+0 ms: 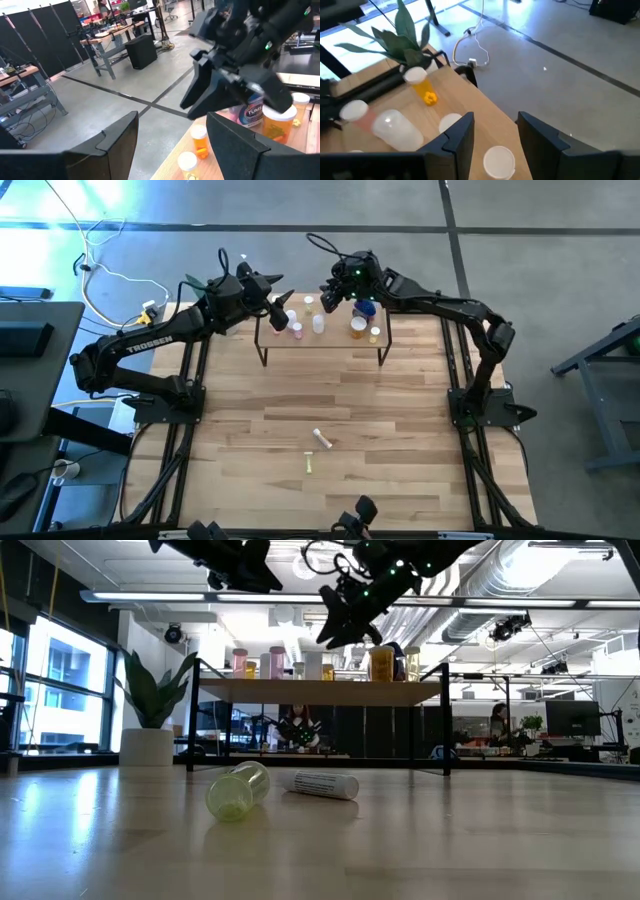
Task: Pick and place medicine bottles onto shelf by color
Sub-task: Put the white yellow pill bottle on the shelf
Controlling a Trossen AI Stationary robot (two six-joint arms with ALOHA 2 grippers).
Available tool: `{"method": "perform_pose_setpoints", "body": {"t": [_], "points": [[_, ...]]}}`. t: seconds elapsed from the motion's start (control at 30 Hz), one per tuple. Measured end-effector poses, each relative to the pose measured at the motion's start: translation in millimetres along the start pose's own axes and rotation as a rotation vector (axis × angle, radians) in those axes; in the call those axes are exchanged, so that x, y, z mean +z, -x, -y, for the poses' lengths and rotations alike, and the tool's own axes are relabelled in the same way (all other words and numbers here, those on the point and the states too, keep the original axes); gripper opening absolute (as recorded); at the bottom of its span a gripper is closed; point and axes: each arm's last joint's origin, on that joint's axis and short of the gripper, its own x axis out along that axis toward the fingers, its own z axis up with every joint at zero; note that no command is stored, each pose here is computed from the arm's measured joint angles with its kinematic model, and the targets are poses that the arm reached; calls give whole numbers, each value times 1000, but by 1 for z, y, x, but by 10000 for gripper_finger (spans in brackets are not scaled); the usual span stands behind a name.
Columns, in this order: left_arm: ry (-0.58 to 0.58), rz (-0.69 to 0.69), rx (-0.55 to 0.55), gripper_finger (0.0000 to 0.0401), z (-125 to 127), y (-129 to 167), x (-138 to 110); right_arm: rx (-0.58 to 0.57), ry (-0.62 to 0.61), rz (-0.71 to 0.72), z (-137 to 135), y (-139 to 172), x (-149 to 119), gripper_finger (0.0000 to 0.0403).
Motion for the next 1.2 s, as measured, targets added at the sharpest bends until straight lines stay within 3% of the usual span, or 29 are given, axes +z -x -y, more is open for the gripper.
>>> {"method": "perform_pose_setpoints", "body": {"t": [0.3, 0.63, 0.93, 1.2], "points": [[-11, -41, -10, 225, 0, 3, -3, 70, 25, -5, -26, 26, 6, 143], [-11, -44, -46, 225, 2, 22, 2, 199, 78, -18, -80, 54, 1, 142], [42, -100, -244, 225, 19, 44, 2, 300, -9, -107, -128, 69, -17, 142], [72, -263, -418, 225, 41, 69, -9, 264, -90, -226, -167, 86, -44, 142]]}}
